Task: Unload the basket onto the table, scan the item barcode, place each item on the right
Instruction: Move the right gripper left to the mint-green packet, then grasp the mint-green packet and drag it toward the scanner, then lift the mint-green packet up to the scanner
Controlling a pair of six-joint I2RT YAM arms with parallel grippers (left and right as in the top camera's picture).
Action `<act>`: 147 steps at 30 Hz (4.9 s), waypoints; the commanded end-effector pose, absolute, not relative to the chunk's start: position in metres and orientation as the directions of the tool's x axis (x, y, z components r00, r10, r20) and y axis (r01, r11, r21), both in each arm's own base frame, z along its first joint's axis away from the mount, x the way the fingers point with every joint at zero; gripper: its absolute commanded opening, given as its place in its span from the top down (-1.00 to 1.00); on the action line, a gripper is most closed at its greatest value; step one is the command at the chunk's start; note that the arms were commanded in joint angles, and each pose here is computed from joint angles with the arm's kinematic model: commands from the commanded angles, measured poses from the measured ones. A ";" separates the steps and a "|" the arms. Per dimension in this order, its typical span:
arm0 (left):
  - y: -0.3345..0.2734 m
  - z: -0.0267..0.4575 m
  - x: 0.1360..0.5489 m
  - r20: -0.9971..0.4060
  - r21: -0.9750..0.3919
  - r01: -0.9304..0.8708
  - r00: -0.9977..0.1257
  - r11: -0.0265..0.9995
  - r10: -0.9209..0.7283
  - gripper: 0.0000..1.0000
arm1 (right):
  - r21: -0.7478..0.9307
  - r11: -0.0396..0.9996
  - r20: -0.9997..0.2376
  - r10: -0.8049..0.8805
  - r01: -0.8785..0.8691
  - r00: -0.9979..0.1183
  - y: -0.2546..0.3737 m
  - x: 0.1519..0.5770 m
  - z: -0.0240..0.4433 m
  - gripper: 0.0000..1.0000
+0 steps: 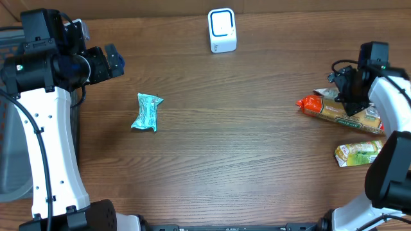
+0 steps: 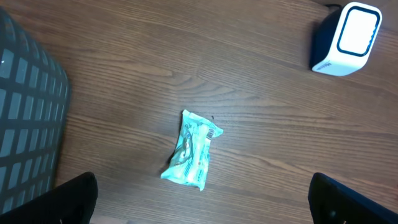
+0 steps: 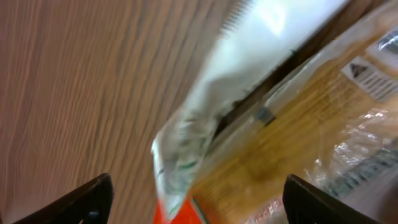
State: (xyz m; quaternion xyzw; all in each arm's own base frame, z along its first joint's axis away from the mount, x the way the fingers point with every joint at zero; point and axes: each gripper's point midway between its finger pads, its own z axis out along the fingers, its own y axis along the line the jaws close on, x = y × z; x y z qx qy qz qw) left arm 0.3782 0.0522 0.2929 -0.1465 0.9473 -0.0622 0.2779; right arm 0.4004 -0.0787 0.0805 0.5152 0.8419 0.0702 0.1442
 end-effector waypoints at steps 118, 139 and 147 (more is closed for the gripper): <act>0.052 0.300 0.379 -0.529 -0.189 -0.220 -0.798 0.957 -0.288 -0.99 | 0.428 0.893 0.293 0.006 0.137 -0.956 0.305 0.362 -0.011 0.22; 0.052 0.300 0.379 -0.529 -0.189 -0.219 -0.798 0.957 -0.288 -0.99 | 0.669 0.546 -0.374 -0.340 -0.504 -0.863 0.292 0.396 0.190 0.92; 0.052 0.300 0.379 -0.529 -0.189 -0.220 -0.798 0.957 -0.288 -0.99 | 0.603 0.529 -0.553 -0.262 -0.597 -0.791 0.263 0.387 0.281 0.92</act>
